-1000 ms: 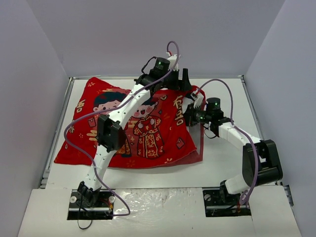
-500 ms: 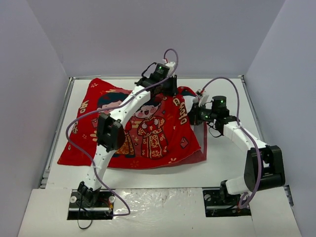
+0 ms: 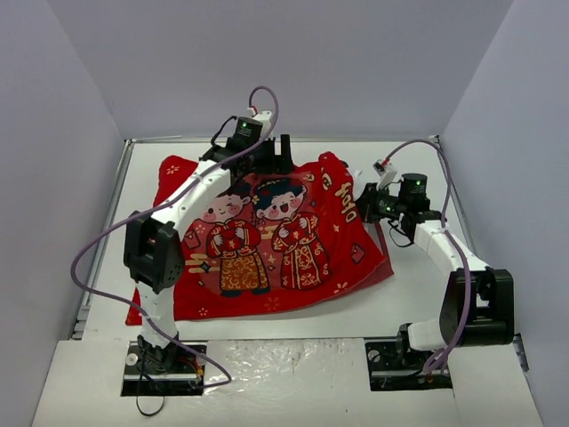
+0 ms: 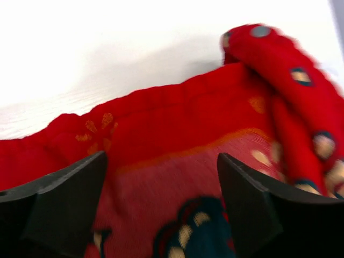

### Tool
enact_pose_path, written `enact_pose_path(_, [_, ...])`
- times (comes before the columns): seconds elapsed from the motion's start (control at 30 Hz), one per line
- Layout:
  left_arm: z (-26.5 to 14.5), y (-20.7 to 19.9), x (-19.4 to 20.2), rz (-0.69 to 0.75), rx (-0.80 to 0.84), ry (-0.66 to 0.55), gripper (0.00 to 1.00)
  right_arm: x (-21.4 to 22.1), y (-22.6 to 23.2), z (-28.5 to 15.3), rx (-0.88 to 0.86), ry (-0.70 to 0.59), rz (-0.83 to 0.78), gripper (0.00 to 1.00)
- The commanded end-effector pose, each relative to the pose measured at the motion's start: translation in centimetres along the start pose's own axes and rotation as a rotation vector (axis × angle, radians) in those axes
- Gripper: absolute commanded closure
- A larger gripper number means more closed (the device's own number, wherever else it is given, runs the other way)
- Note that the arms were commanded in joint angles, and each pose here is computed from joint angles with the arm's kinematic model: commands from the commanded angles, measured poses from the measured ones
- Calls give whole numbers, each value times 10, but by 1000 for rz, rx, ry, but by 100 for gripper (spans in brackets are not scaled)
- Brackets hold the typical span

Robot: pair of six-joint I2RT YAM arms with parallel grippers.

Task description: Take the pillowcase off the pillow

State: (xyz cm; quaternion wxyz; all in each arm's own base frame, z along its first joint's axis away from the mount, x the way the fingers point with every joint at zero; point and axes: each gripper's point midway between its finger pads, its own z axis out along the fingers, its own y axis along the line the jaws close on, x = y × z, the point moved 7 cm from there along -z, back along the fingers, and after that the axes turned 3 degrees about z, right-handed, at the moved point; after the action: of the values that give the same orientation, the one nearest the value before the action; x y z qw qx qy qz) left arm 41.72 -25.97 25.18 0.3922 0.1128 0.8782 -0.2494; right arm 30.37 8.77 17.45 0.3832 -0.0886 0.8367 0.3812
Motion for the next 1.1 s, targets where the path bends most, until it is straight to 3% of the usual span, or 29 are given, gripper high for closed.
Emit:
enact_pose_path(0.0, [-61,-34,-43,78,131,-166,16,-26,-1,-6,24,-113,-84,100])
enact_pose_path(0.17, [-116,-81,-17,133,286,-140,12,-35,-3,-2,19,-146,-44,100])
enact_pose_path(0.27, [-128,-102,48,183,251,-52,12,-38,-5,2,12,-160,-18,100])
enact_pose_path(0.33, [-150,-114,67,201,245,-72,12,-41,-15,0,33,-176,2,100])
enact_pose_path(0.43, [-166,-117,110,213,157,-35,12,-46,-18,2,32,-182,16,100])
enact_pose_path(0.53, [-178,-105,158,330,-16,55,12,-47,-21,4,31,-188,36,100])
enact_pose_path(0.6, [-180,-87,173,369,-174,53,12,-48,-21,5,29,-191,40,100])
enact_pose_path(0.73, [-185,-61,189,438,-381,22,13,-50,-20,4,26,-195,39,100])
enact_pose_path(0.93, [-176,-33,180,555,-634,-80,19,-52,-20,0,28,-208,44,100])
enact_pose_path(1.07, [-145,-22,174,563,-615,-66,25,-53,-18,-3,24,-220,46,100])
